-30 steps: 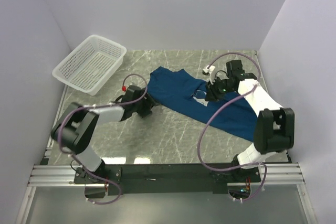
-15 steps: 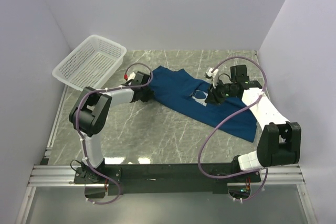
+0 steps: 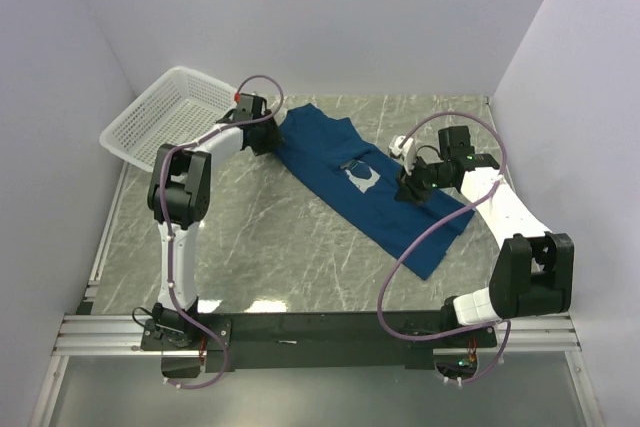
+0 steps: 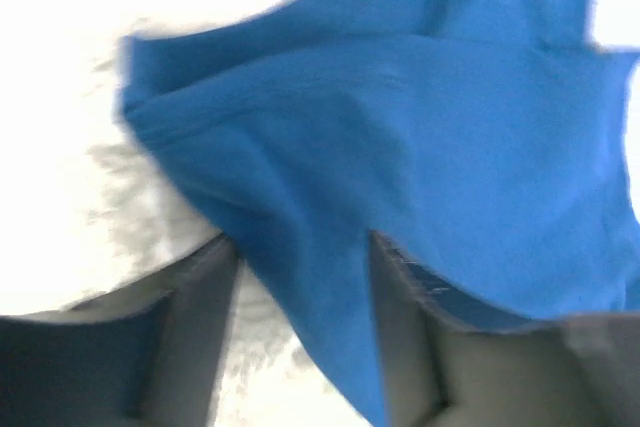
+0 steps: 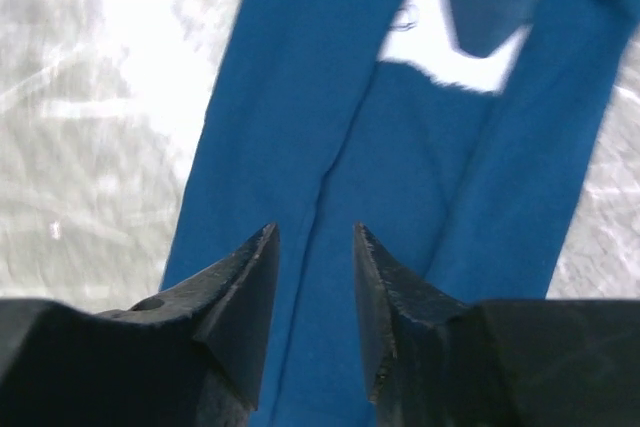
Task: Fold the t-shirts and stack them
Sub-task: Fold the tshirt
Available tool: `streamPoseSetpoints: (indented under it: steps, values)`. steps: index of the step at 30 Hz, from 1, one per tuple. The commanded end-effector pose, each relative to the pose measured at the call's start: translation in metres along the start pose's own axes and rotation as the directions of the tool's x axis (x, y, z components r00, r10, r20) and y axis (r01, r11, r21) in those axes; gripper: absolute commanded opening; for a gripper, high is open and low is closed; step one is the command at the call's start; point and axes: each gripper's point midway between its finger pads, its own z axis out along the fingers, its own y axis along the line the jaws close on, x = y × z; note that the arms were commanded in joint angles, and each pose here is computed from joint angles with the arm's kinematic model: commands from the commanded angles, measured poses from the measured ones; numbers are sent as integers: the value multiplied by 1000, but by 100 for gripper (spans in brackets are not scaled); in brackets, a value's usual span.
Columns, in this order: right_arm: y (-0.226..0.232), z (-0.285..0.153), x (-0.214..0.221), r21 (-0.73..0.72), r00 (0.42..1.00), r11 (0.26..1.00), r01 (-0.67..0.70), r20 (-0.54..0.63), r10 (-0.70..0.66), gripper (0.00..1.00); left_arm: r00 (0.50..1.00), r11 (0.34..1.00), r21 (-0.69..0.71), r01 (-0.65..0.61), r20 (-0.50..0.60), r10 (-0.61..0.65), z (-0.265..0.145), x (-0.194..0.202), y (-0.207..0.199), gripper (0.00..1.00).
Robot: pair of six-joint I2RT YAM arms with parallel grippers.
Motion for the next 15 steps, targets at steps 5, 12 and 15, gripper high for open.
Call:
streamPoseSetpoints:
  steps: [5,12,15]
  values:
    - [60,38,40,-124,927,948,291,-208,-312,45,957,924,296,-242,227,178,-113,-55,-96,74]
    - [68,75,57,96,915,959,266,-339,-220,47,876,925,287,-250,474,90,-228,-56,-74,87]
    - [74,84,59,112,912,963,247,-364,-191,47,850,945,267,-191,527,23,-270,-46,-47,99]
